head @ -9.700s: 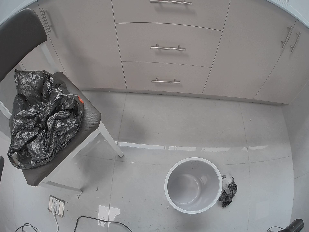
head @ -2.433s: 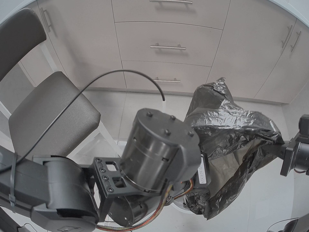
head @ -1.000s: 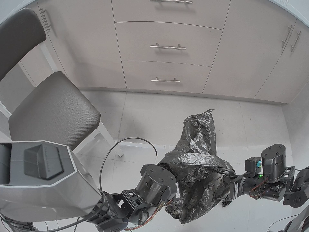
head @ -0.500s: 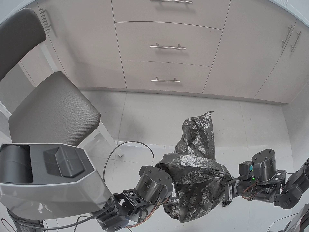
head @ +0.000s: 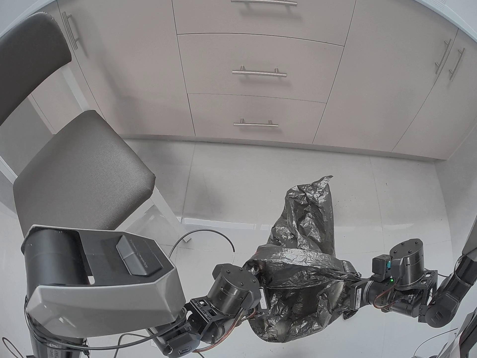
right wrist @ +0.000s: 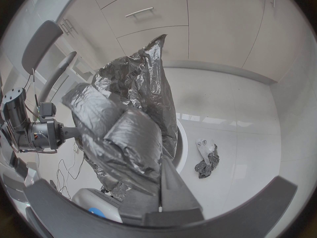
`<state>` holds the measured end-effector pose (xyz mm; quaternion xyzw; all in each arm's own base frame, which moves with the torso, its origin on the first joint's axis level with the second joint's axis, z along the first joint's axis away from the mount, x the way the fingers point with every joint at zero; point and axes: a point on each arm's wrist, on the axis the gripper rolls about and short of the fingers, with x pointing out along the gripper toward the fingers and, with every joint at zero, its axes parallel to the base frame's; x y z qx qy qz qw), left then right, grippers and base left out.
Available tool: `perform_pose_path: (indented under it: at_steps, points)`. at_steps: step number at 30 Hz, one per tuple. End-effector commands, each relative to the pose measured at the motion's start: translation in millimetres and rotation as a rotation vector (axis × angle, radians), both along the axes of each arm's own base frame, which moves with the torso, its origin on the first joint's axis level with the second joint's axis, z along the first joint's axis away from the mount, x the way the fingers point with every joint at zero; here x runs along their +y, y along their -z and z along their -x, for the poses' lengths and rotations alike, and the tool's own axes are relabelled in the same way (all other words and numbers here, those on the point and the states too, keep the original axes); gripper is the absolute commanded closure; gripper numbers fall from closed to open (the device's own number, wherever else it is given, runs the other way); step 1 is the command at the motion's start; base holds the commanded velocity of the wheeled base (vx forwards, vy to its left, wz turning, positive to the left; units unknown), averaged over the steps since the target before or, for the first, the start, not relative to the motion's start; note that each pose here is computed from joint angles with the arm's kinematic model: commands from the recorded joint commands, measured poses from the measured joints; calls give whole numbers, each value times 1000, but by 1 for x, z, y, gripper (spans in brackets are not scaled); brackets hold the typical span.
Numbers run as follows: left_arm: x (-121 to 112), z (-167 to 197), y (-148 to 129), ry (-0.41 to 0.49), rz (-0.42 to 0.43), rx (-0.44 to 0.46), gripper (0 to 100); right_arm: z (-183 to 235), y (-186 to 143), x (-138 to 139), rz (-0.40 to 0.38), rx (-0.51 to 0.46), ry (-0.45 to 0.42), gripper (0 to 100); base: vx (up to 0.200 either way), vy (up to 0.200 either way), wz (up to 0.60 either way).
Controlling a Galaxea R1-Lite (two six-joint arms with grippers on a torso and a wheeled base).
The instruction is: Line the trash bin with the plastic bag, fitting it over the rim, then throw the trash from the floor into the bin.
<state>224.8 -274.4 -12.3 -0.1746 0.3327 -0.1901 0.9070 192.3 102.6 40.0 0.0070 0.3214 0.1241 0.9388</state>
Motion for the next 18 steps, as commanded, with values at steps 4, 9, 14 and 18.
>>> perform_pose_path:
  at_steps: [4,9,14,18]
  points:
    - [11,-7,-5,-5,55,-17,100,10,15,-5,40,68,-3,100,0,0,0]
    - [13,-3,-9,1,63,-20,100,16,17,-7,49,90,-8,100,0,0,0]
    - [12,-2,-4,2,58,-7,100,14,21,-9,57,104,7,100,0,0,0]
    - [12,-2,0,3,50,2,100,11,25,-8,71,107,23,100,0,0,0]
